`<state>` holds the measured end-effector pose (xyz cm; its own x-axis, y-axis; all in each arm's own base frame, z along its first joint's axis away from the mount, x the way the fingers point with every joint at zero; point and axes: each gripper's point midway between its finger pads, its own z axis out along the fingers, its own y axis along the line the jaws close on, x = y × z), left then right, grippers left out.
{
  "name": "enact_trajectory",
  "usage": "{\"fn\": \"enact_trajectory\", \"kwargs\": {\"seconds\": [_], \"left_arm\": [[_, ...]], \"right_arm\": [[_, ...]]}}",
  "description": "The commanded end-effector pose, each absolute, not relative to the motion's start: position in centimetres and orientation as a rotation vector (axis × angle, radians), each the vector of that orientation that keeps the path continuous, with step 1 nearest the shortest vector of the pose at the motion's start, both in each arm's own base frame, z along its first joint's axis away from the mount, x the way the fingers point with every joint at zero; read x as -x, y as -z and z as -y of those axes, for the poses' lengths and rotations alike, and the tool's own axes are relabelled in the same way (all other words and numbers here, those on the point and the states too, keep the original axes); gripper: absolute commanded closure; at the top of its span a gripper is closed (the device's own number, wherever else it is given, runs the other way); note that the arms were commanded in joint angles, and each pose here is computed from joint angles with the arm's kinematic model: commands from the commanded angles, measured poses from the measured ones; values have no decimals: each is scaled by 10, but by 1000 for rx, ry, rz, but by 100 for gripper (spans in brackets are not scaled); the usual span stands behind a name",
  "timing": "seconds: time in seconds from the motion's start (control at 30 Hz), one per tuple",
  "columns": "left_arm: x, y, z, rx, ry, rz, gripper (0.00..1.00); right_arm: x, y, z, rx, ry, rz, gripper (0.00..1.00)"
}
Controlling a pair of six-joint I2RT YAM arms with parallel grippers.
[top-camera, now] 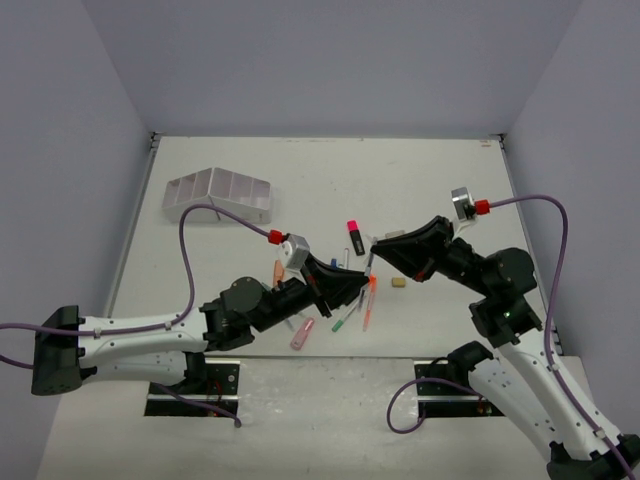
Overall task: Sort the stationery into containers
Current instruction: Close the pen cap on the pen.
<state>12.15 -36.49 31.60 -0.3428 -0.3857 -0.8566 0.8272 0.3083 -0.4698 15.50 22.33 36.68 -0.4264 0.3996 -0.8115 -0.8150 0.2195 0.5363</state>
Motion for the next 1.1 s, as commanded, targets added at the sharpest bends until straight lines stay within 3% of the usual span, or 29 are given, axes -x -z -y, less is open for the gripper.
{"fn": "enact_trajectory", "kwargs": {"seconds": [0.0, 0.3, 0.43, 0.57, 0.77, 0.83, 0.9, 0.97, 1.07], "left_arm": [[-125, -362, 361, -391, 1338, -1285, 100], [-123, -372, 370, -410, 1354, -1263, 100], [-122, -367, 373, -424, 1359, -1276, 100], [-121, -365, 372, -418, 1368, -1281, 100], [-128, -368, 370, -385, 1343, -1298, 100], [-128, -367, 374, -398, 1333, -1316, 92], [-127, -365, 379, -418, 1333, -1327, 73], [-125, -362, 384, -441, 1342, -1330, 63], [-123, -350, 389, -458, 1351, -1353, 56]], "right_arm": [[-155, -359, -226, 427, -1468, -1446, 97], [-153, -355, -225, 446, -1446, -1440, 70], [-154, -355, -224, 446, -1432, -1449, 66], [-155, -355, -225, 448, -1434, -1454, 83], [-152, -358, -226, 468, -1447, -1440, 100], [-153, -358, -225, 462, -1441, -1440, 100], [-153, -362, -224, 458, -1433, -1434, 100], [-154, -365, -223, 452, -1423, -1430, 100], [-153, -373, -222, 449, -1417, -1417, 100]]}}
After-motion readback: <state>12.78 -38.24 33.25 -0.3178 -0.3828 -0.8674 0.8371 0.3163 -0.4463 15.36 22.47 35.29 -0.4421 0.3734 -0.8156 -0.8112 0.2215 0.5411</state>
